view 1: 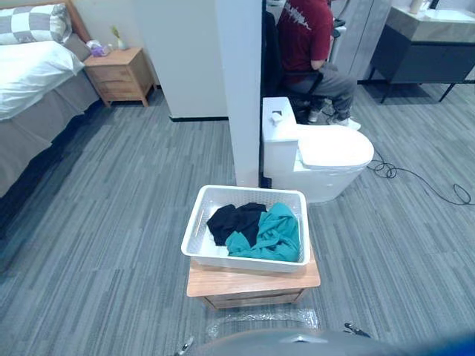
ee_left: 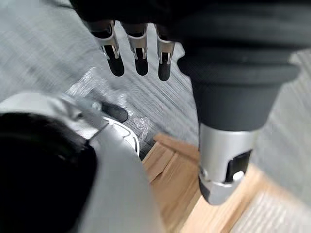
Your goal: Tidy the bed and pick cloth on bed and put in laundry
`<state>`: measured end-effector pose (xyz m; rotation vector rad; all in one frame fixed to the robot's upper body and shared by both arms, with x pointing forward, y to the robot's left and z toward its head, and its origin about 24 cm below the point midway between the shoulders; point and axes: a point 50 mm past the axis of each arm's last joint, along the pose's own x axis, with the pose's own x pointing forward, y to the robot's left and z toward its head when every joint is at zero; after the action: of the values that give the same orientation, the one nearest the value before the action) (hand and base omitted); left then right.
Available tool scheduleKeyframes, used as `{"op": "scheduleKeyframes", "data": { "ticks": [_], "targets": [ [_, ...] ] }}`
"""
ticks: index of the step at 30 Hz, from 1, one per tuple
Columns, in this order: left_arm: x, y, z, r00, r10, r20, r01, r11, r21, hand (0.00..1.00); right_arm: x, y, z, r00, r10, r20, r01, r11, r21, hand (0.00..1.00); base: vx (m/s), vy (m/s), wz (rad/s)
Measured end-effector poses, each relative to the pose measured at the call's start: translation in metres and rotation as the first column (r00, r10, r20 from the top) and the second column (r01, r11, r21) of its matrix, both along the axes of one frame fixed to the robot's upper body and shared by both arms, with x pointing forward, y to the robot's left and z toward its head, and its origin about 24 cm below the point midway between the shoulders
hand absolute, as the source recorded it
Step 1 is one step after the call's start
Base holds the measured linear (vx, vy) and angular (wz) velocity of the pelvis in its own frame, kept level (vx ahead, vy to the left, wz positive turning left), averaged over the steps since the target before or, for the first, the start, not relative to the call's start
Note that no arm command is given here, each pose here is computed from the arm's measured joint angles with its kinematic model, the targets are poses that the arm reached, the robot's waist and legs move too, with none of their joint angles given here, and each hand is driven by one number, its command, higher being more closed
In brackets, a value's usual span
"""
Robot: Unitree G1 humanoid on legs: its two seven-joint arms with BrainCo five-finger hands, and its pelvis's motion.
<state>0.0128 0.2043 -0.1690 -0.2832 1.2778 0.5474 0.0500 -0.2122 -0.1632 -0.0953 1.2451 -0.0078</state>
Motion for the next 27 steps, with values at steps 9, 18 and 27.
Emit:
{"op": "scheduleKeyframes", "data": {
  "ticks": [9, 18, 27],
  "targets": [
    [0.018, 0.002, -0.002, 0.938, -0.314, -0.149, 0.319, 0.948, 0.011, 0.0, 0.004, -0.001, -0.001, 0.999, 0.04, -0.029, -0.041, 0.999, -0.02, 0.0, 0.02, -0.001, -0.06],
    [0.013, 0.002, -0.003, 0.965, -0.207, -0.16, 0.204, 0.978, -0.037, 0.0, 0.005, -0.001, -0.003, 0.999, 0.022, -0.04, -0.022, 1.0, -0.016, 0.0, 0.0, -0.002, 0.02],
    [0.015, 0.002, -0.004, 0.972, -0.202, -0.119, 0.197, 0.979, -0.052, 0.0, 0.007, -0.001, -0.003, 0.999, 0.022, -0.043, -0.022, 1.0, -0.012, 0.0, 0.01, -0.004, 0.04]
  ]
}}
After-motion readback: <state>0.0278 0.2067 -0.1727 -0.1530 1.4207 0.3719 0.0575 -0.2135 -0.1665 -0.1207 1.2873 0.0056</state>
